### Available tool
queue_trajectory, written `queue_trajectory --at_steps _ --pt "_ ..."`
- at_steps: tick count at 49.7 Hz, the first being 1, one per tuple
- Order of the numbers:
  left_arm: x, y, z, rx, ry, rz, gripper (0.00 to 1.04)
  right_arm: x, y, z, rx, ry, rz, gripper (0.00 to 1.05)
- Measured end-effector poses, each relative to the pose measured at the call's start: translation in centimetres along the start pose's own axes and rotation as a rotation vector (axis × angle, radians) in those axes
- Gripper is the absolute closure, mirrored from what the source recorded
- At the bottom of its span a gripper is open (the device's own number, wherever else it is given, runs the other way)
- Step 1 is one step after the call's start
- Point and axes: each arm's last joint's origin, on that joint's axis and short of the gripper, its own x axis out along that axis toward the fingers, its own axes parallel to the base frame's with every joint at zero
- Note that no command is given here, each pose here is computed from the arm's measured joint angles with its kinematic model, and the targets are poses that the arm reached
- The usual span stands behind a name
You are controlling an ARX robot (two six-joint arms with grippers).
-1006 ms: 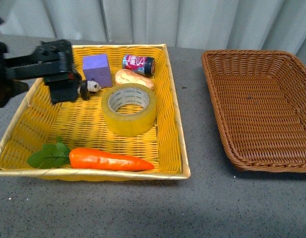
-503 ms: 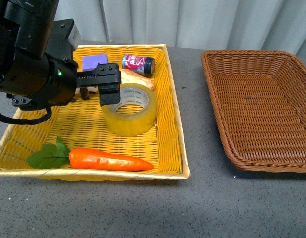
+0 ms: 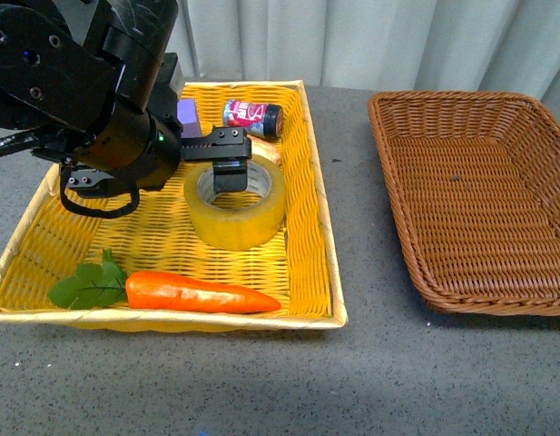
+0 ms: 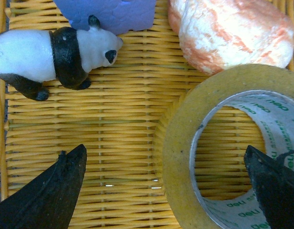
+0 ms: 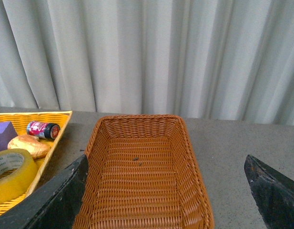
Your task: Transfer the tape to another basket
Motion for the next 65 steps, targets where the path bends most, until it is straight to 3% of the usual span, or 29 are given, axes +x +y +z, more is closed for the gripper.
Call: queue_trajectory --at_steps 13,18,37,47,56,65 --pt "1.0 0.1 -0.5 0.000 0.032 0.020 0.08 0.0 0.0 0.0 0.000 0.000 0.000 0.09" --pt "1.1 0.0 -0.3 0.001 0.026 0.017 0.29 0.0 0.0 0.0 0.000 0.000 0.000 0.09" --pt "1.1 -0.8 -0.2 0.028 0.016 0.016 0.86 0.0 0.0 0.0 0.000 0.000 0.000 0.09" --pt "-0.4 -1.4 0.9 0.093 -0.059 -0.029 0.88 0.0 0.0 0.0 0.000 0.000 0.000 0.09" --pt "-4.5 -3.2 4.3 0.258 -0.278 -0.197 0.88 0.0 0.0 0.0 0.000 0.000 0.000 0.09" --pt "-6.7 -6.2 5.6 0.442 -0.379 -0.380 0.88 0.0 0.0 0.0 0.000 0.000 0.000 0.09"
